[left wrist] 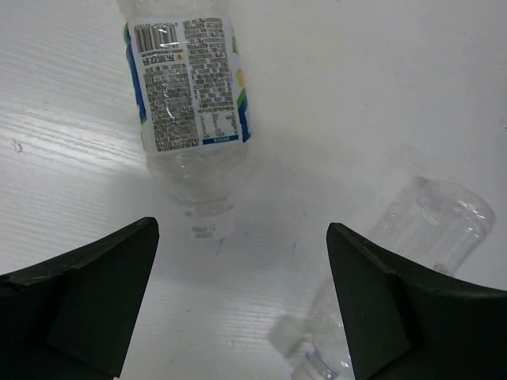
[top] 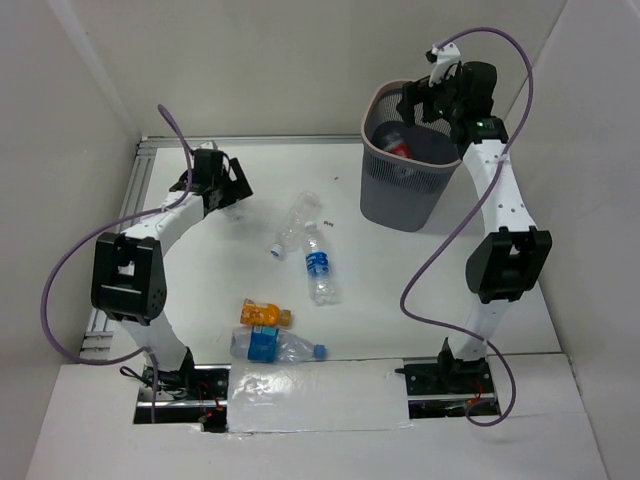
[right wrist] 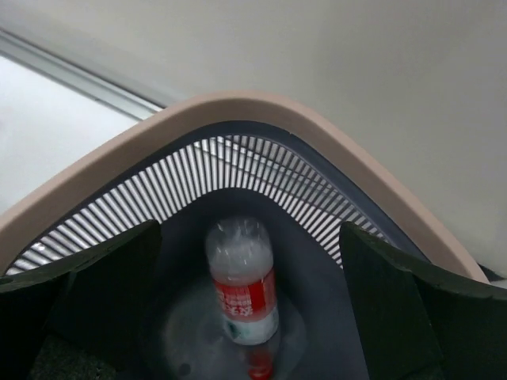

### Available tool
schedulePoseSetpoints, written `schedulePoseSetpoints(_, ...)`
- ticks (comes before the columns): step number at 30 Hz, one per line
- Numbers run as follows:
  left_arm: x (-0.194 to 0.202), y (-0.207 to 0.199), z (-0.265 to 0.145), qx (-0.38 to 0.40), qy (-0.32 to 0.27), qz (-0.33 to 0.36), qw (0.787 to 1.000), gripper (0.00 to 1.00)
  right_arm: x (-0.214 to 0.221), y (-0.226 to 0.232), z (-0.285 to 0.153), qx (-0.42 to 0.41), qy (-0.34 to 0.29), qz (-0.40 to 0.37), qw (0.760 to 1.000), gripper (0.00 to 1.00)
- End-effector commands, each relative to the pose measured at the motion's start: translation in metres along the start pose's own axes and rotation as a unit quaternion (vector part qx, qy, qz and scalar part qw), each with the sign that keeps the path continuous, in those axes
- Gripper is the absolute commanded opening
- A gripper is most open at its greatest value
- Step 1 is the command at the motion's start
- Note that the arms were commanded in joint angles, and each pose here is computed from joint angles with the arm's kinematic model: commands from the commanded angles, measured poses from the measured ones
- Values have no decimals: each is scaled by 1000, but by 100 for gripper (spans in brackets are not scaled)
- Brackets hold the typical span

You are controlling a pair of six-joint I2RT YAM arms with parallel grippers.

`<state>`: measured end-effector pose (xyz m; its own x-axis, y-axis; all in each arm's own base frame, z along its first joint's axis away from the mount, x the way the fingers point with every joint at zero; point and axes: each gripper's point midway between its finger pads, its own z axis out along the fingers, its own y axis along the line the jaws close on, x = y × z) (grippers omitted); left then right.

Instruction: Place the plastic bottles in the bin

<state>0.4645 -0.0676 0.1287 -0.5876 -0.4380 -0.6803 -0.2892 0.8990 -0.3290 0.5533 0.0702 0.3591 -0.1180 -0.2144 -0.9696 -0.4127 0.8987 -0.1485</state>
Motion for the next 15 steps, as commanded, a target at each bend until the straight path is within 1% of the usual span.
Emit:
schedulePoseSetpoints(1,-11,11,11,-39,-17,31,999,100,-53,1,-36,-40,-50,-12,998,100)
schedulePoseSetpoints(3,-13,20,21,-67,-20,33,997,100,-63,0,-55,-49,-61,-6,997,100)
schedulePoseSetpoints(8,-19,23,40,-91,-32,59,994,100,-56,27,-88,-94,-62,-14,994,100)
schedulePoseSetpoints(9,-28,22,42,-98,-42,69,992,100,-52,34,-91,-99,-57,-17,993,100)
schedulePoseSetpoints(12,-22,27,62,-111,-28,89,989,100,-43,51,-107,-111,-51,-13,992,100)
schedulePoseSetpoints(13,-27,27,65,-118,-31,96,988,100,-45,54,-114,-110,-55,-15,992,100)
schedulePoseSetpoints(15,-20,31,81,-128,-21,105,986,100,-36,67,-115,-122,-46,-6,991,100)
